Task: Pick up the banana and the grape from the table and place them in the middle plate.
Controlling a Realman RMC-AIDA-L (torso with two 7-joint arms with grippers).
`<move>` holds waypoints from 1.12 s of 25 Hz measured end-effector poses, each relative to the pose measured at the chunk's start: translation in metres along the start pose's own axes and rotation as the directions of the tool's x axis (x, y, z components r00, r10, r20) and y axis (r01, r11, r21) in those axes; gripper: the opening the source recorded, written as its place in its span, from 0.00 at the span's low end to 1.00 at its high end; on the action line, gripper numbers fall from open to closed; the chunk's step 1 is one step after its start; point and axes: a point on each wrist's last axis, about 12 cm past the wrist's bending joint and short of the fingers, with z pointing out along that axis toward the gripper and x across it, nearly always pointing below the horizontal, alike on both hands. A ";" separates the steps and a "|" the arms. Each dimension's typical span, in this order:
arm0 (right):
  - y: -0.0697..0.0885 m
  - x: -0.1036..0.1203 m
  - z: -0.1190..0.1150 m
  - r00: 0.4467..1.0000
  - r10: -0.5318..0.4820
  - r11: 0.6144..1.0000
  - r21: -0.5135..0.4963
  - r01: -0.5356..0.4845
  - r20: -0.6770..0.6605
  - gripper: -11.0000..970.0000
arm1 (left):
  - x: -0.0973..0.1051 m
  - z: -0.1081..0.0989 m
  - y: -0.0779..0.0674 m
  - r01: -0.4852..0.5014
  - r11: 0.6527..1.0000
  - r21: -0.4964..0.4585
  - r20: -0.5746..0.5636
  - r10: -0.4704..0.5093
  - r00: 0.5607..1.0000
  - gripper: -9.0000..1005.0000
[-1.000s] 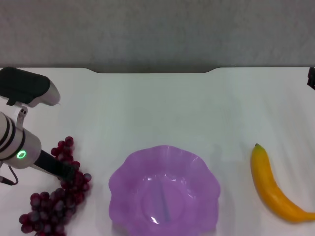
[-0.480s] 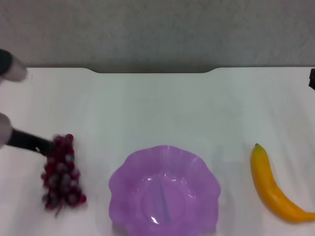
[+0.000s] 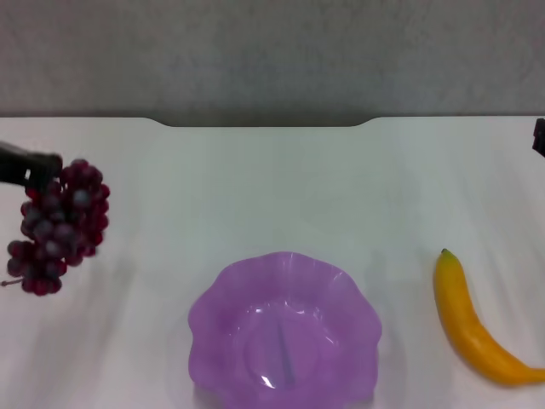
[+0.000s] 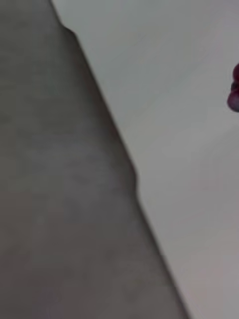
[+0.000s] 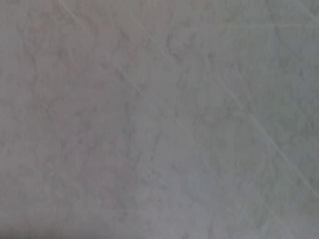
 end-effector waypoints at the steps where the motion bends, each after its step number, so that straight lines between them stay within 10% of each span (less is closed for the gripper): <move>1: 0.000 0.000 0.000 1.000 0.000 1.000 -0.001 0.000 0.000 0.78 | -0.003 -0.004 -0.002 -0.014 1.000 0.003 0.016 0.014 1.000 0.07; 10: 0.001 -0.001 0.000 1.000 0.000 1.000 -0.002 0.000 0.002 0.78 | -0.025 -0.038 -0.044 -0.171 0.965 0.199 0.149 0.143 0.978 0.07; 28: 0.003 -0.004 -0.001 1.000 -0.010 1.000 -0.008 0.010 -0.004 0.78 | -0.025 -0.041 -0.120 -0.364 0.776 0.515 0.182 0.316 0.931 0.06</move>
